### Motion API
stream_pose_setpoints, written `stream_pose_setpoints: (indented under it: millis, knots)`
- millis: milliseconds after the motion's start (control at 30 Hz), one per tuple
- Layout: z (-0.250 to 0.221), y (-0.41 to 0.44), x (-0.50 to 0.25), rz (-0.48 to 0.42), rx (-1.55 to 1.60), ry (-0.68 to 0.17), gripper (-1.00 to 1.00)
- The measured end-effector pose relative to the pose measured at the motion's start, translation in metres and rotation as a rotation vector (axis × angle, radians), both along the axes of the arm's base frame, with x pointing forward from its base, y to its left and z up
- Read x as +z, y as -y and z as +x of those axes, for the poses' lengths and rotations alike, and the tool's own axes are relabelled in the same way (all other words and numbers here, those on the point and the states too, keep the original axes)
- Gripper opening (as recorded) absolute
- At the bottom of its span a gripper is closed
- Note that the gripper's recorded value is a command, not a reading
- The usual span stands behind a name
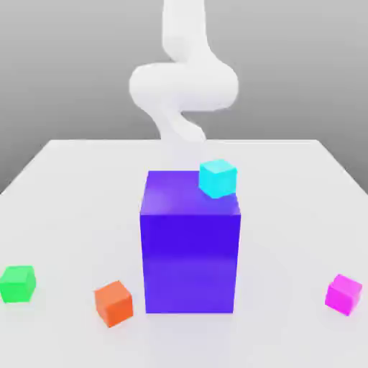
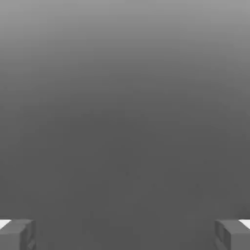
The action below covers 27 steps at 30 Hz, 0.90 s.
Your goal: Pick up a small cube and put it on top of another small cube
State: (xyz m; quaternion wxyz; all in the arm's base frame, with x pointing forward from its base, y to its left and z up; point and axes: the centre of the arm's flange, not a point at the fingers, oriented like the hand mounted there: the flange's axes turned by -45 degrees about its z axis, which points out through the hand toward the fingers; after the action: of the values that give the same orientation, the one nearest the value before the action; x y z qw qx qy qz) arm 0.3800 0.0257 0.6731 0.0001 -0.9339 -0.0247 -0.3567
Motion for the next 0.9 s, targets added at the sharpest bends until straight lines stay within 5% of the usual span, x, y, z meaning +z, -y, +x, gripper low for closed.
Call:
stream_pose_setpoints:
  millis: [433,900]
  knots:
    - [0.075,-0.157,-0.236,-0.157,0.341,-0.350,0.00]
    - [-0.022,-0.279,-0.490,-0.292,0.720,-0.678,0.00]
